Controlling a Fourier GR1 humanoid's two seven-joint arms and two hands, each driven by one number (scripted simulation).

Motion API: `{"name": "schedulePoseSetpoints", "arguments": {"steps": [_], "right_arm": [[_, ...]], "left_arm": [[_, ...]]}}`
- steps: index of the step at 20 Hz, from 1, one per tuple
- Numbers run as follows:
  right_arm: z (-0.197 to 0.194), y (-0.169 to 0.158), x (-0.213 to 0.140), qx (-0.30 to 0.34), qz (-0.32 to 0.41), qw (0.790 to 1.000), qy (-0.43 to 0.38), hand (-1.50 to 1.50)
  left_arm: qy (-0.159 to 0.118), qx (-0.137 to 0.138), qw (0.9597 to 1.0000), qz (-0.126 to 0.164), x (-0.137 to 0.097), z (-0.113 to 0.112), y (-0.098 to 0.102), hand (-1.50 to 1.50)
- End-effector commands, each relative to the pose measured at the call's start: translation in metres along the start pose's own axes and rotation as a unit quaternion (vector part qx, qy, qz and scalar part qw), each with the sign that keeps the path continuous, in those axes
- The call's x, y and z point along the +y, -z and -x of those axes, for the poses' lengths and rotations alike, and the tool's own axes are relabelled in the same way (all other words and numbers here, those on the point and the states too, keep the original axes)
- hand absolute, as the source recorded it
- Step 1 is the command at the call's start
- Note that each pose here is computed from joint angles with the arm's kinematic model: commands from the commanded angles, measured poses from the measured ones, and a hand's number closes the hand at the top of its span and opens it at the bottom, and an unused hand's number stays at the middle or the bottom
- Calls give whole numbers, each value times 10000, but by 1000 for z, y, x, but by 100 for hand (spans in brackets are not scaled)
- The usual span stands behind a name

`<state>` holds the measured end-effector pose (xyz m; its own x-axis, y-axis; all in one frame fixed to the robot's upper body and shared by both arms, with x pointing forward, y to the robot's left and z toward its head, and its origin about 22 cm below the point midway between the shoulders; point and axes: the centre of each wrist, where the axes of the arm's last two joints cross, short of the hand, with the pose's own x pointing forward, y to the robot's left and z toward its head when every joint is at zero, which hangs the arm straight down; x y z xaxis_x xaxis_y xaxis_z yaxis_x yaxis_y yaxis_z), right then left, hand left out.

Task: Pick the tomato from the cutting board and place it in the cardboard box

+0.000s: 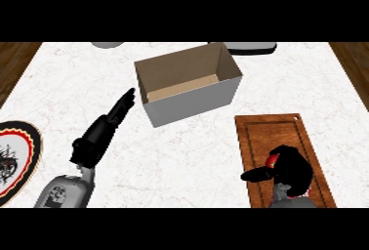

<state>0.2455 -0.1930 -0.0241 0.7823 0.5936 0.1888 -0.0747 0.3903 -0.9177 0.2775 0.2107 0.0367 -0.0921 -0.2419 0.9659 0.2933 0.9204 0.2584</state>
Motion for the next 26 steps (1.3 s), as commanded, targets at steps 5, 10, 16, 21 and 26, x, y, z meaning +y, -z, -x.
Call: {"name": "schedulePoseSetpoints", "arguments": {"steps": [5,10,16,21,26], "right_arm": [[-70,-104,22,-4578,-458,8724,-1648,150],[-81,-144,29,-6216,-231,7579,-1966,150],[-87,-158,-8,-6550,598,7399,-1415,150],[-58,-188,-49,-6863,646,7197,-829,150],[-40,-221,-103,-7176,498,6943,-220,150]], "left_arm": [[10,-248,9982,554,-20,-11,11,0],[-27,-66,9996,285,-17,-10,16,0],[-11,20,10000,50,-4,3,2,0],[-3,-21,10000,3,-1,1,5,0],[28,-4,10000,-20,-15,-11,7,0]]}}
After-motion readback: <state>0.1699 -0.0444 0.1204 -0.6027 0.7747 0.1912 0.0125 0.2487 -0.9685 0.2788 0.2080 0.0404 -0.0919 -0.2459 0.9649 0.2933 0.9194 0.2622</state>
